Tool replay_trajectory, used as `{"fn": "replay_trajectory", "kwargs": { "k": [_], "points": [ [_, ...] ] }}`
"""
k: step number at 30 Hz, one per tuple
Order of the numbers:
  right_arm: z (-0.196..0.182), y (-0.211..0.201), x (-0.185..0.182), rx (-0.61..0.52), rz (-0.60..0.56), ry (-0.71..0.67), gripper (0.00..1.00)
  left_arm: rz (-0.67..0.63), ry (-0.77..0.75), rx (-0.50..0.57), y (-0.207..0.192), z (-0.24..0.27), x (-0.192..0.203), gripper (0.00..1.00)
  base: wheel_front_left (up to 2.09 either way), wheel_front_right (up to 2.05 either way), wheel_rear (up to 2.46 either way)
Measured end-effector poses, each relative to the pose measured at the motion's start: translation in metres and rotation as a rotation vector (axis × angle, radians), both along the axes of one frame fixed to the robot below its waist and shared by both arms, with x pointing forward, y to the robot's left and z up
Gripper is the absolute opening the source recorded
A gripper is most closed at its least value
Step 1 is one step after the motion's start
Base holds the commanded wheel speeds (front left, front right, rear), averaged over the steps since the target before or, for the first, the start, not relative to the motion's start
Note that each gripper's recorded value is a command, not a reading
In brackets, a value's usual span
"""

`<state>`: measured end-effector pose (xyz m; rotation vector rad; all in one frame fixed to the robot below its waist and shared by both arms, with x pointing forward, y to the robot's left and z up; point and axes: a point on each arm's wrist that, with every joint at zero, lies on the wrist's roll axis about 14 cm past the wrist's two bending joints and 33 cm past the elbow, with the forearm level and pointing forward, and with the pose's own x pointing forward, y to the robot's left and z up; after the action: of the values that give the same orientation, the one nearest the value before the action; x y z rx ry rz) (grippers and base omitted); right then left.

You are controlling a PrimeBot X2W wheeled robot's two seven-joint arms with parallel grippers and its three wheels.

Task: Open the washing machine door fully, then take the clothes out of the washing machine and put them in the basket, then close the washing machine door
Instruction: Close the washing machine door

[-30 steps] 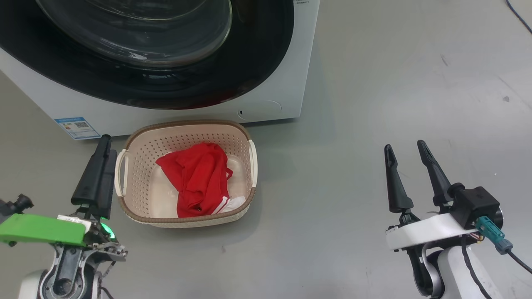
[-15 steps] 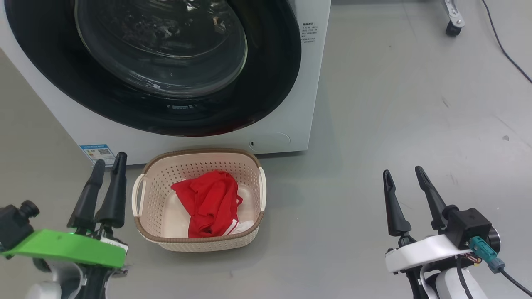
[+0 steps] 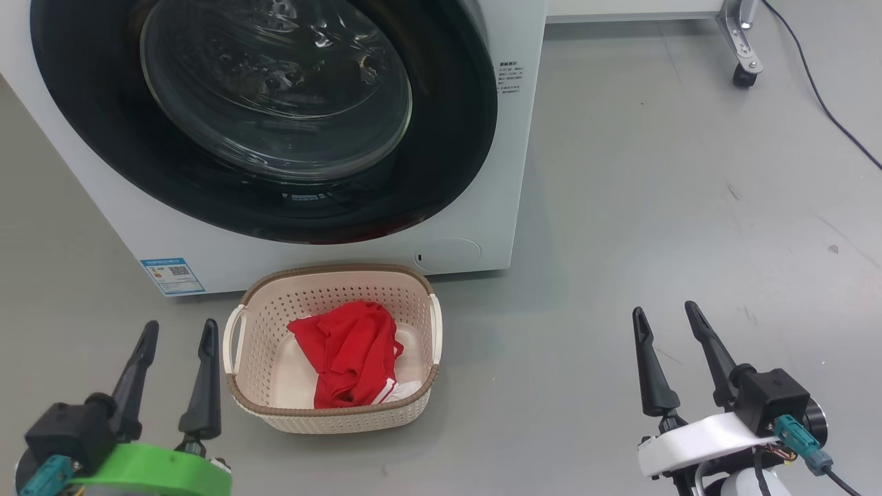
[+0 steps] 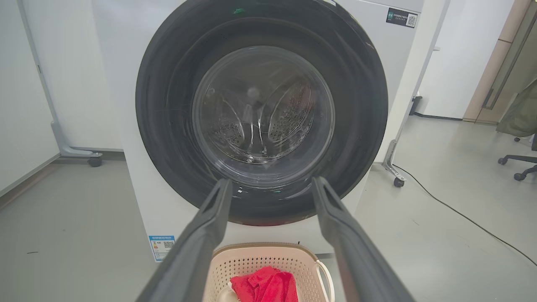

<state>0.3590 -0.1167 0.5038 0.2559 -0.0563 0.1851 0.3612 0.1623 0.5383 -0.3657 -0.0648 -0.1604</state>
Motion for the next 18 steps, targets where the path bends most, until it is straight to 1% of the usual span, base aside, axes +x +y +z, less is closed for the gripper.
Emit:
{"fn": "replay_trajectory", "kwargs": {
  "k": [4, 5, 9, 15, 18],
  "points": [
    [-0.003, -0.002, -0.005, -0.002, -0.009, 0.01, 1.0, 0.016, 0.038, 0.048, -0.004, -0.016, -0.009, 1.0, 0.0, 0.0, 0.0],
    [-0.004, -0.002, -0.007, -0.002, -0.011, 0.013, 1.0, 0.026, 0.043, 0.046, -0.004, -0.018, -0.011, 1.0, 0.0, 0.0, 0.0],
    [-0.008, -0.003, -0.013, -0.004, -0.017, 0.026, 1.0, 0.041, 0.064, 0.103, -0.006, -0.029, -0.018, 1.0, 0.0, 0.0, 0.0],
    [-0.009, -0.001, -0.018, -0.012, -0.013, 0.029, 1.0, 0.048, 0.083, 0.144, -0.011, -0.037, -0.027, 1.0, 0.0, 0.0, 0.0],
    [-0.009, -0.001, -0.019, -0.012, -0.012, 0.029, 1.0, 0.046, 0.083, 0.138, -0.015, -0.038, -0.028, 1.0, 0.0, 0.0, 0.0]
  ]
}}
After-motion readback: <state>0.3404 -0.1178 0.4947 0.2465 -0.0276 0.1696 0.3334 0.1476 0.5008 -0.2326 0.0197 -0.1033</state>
